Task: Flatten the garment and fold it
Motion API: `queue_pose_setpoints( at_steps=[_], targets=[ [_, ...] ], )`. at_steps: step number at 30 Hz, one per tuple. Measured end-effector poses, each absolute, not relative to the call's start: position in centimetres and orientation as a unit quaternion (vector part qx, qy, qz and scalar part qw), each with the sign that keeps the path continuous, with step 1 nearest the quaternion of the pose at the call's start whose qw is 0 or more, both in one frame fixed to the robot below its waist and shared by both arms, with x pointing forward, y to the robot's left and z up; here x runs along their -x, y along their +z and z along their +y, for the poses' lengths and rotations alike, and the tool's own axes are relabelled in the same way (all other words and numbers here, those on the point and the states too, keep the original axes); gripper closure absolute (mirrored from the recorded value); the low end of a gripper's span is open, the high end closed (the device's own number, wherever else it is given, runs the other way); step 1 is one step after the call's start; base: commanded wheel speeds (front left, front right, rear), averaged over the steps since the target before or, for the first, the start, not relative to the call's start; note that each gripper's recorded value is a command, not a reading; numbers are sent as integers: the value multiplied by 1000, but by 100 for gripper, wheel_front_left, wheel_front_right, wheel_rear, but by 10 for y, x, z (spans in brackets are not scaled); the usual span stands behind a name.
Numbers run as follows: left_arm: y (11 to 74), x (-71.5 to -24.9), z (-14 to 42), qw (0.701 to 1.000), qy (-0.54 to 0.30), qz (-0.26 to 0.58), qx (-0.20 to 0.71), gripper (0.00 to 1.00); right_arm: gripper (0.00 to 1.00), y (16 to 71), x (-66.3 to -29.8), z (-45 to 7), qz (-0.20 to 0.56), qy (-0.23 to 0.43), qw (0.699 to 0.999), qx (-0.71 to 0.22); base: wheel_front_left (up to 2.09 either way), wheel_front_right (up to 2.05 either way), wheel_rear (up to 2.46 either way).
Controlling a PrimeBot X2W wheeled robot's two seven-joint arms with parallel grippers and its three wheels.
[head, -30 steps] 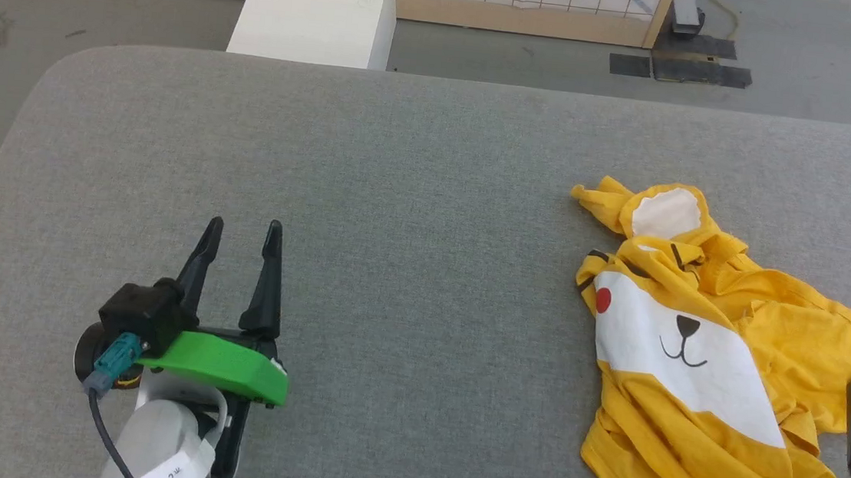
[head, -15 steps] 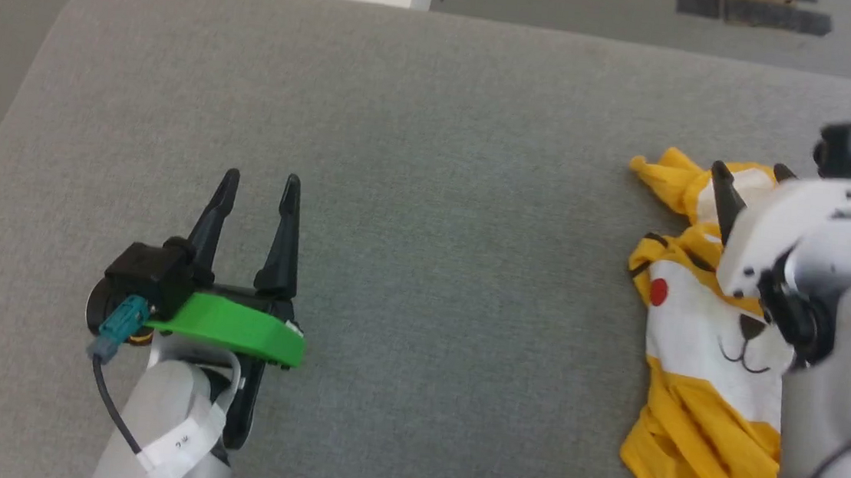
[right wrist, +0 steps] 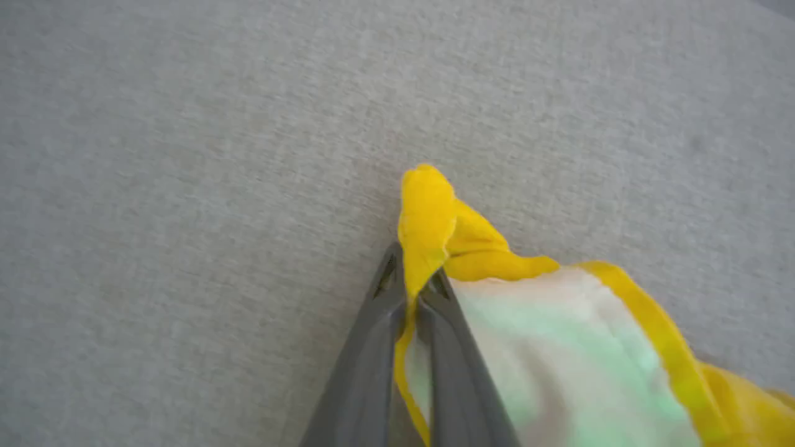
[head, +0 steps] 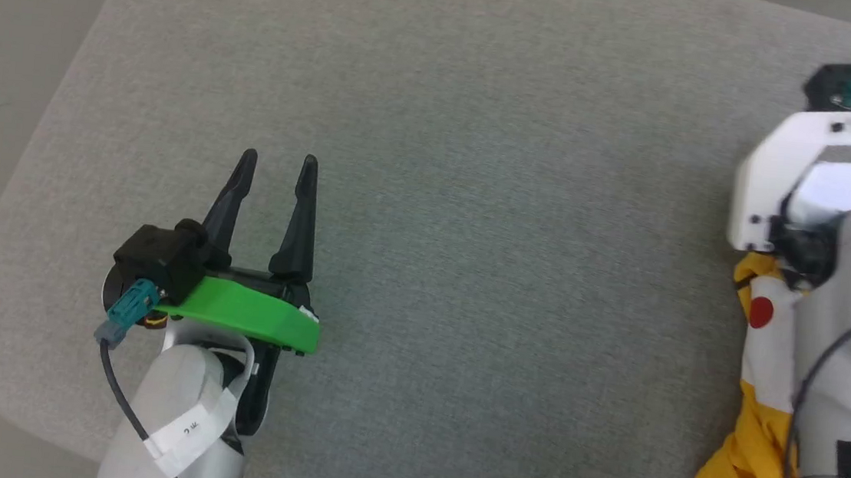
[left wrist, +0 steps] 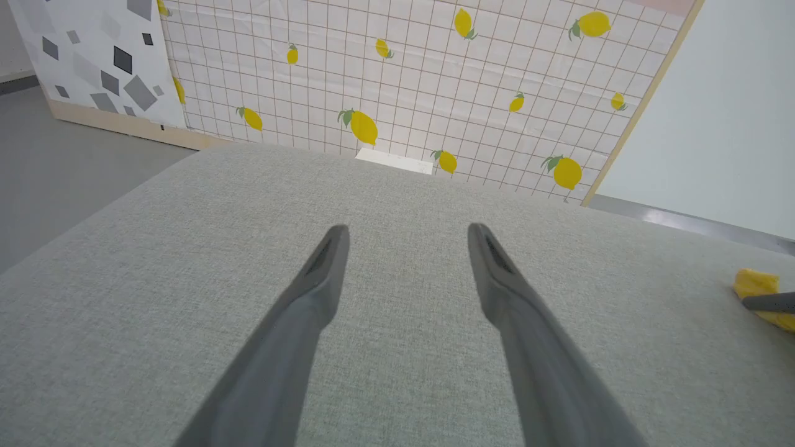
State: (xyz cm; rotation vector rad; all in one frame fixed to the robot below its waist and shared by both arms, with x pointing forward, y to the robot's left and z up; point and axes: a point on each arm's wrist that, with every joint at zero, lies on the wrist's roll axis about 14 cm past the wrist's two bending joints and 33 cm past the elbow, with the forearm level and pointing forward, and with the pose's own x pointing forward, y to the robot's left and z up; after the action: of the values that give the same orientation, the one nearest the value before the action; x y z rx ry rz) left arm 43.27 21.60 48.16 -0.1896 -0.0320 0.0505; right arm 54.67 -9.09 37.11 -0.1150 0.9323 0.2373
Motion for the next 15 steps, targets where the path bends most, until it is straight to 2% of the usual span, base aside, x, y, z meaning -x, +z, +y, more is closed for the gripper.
queue_pose_setpoints(
  at_steps=[4, 7, 11, 15],
  targets=[
    [486, -428, 222, 995, 33, -21, 93, 0, 100, 401, -551, -24, 357, 210, 909, 40, 0, 0, 0],
    [495, -425, 223, 995, 34, -31, 93, 0, 100, 437, -537, 33, 288, 298, 909, 36, 0, 0, 0],
    [503, -420, 224, 994, 35, -42, 93, 0, 100, 467, -488, 94, 238, 406, 881, 54, 0, 0, 0],
    [508, -416, 222, 994, 33, -47, 95, 0, 100, 450, -441, 112, 268, 454, 845, 85, 0, 0, 0]
  ],
)
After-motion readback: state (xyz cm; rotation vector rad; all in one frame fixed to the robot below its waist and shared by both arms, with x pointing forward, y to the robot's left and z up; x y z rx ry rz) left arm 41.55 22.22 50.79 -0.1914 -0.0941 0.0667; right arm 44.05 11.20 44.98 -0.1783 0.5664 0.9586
